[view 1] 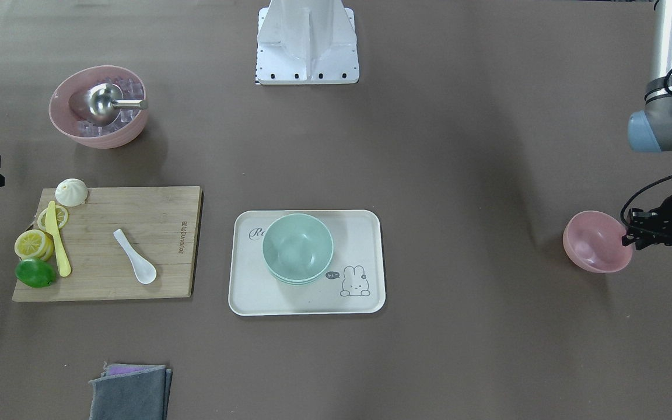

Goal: Stack pink bowl on green and place spoon
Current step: 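Lower the left gripper over the lone pink bowl and grasp its rim, then lift the pink bowl with the left gripper and carry it over the green bowls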

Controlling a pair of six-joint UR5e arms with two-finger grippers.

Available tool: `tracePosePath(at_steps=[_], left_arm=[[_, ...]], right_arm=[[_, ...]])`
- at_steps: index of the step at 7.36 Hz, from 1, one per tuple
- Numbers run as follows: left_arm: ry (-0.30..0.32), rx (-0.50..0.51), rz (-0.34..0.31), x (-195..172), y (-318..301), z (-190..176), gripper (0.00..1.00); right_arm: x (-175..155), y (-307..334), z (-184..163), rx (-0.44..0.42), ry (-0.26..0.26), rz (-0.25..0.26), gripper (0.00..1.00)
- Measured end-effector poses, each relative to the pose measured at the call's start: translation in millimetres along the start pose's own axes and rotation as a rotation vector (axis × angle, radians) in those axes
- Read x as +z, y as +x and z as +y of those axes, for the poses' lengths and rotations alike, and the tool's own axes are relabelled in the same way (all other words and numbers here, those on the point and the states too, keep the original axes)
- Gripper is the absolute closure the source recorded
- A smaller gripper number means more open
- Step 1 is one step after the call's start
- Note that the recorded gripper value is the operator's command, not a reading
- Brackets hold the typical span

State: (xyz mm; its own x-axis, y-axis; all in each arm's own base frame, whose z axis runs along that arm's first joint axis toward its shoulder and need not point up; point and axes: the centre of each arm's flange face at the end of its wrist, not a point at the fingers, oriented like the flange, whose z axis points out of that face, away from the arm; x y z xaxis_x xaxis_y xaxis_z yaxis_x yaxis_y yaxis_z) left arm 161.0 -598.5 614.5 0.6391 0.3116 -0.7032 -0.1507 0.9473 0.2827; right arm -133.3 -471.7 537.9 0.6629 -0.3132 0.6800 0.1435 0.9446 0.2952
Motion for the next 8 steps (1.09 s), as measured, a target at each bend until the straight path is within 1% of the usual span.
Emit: tracePosePath(at_steps=[4, 5, 6, 8], left_arm=[[-0.016, -0.006, -0.001, 9, 1, -6, 0.65], [-0.019, -0.005, -0.001, 12, 3, -6, 0.73], [-0.022, -0.003, 0.000, 13, 4, -6, 1.00], [-0.022, -0.015, 0.004, 13, 6, -7, 1.00]], right_arm=[[1, 1, 0, 0.001, -0.002, 0.001, 0.00], [1, 1, 1, 0.002, -0.002, 0.001, 0.00], [1, 1, 1, 0.002, -0.002, 0.001, 0.00], [1, 1, 0, 0.002, -0.002, 0.001, 0.00]])
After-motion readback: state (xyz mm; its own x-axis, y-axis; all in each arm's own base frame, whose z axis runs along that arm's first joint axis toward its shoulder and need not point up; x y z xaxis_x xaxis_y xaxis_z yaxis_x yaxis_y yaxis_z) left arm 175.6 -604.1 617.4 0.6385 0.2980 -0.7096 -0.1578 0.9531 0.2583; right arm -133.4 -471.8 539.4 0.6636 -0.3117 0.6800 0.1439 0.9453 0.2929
